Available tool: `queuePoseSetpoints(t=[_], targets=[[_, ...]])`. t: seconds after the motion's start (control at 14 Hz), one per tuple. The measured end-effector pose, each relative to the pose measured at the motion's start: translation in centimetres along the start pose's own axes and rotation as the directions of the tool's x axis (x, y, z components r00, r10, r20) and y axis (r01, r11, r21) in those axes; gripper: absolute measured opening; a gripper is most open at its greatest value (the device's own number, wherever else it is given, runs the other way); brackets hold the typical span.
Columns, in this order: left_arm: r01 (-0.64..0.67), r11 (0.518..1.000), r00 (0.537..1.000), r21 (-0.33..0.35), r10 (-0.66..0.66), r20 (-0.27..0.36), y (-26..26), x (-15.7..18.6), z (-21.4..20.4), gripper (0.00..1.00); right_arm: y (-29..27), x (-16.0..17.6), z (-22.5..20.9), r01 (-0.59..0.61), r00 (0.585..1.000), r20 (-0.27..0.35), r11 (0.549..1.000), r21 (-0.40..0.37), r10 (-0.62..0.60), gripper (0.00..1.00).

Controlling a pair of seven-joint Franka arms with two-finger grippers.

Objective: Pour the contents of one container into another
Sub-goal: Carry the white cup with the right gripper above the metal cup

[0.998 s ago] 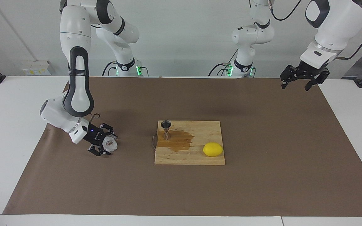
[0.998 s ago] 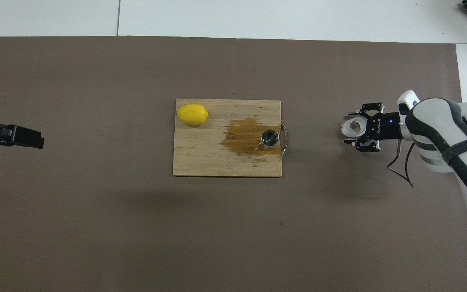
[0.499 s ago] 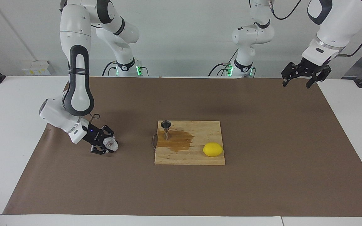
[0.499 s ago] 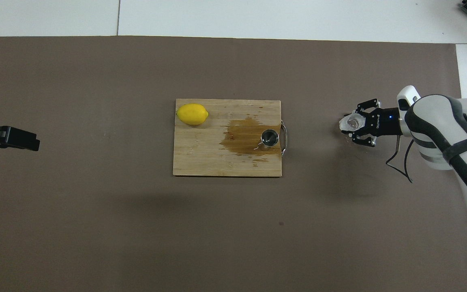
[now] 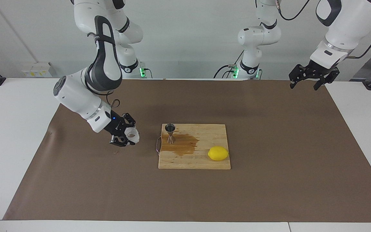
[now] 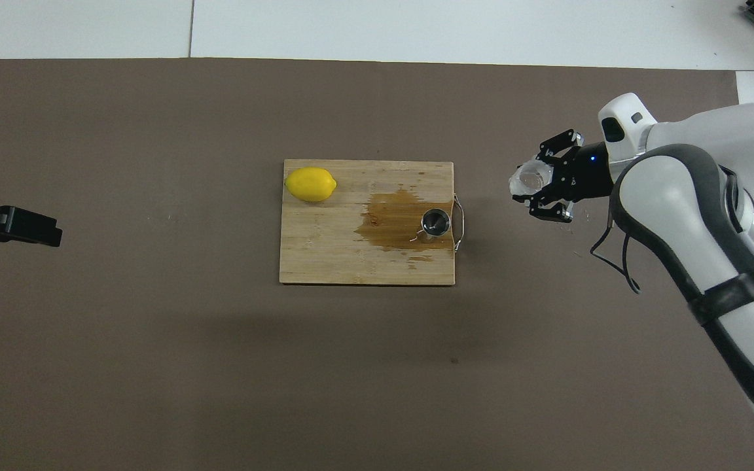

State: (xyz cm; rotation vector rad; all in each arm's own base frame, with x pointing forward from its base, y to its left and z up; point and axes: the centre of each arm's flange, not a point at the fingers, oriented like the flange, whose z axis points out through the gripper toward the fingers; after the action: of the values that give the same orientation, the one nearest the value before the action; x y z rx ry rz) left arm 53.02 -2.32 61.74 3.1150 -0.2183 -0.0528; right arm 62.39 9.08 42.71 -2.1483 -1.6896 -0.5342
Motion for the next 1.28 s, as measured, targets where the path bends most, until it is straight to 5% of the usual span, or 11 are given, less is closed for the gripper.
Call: queuePoseSetpoints(t=[0.29,0.64,1.28], targets=[[-0.001,1.0,1.0,0.0,0.001,0.0,0.0,0.0,0.0,1.0,-2.4,4.6,1.6,0.125,0.982,0.138,0.992,0.024,-0.127,0.49],[0.0,1.0,1.0,0.0,0.0,0.001,0.0,0.0,0.0,1.0,-4.5,8.6,3.8,0.31,0.902,0.307,0.95,0.029,-0.304,0.49],[0.0,1.0,1.0,0.0,0.0,0.001,0.0,0.0,0.0,1.0,-6.7,12.3,6.5,0.475,0.787,0.445,0.88,0.006,-0.428,0.49]])
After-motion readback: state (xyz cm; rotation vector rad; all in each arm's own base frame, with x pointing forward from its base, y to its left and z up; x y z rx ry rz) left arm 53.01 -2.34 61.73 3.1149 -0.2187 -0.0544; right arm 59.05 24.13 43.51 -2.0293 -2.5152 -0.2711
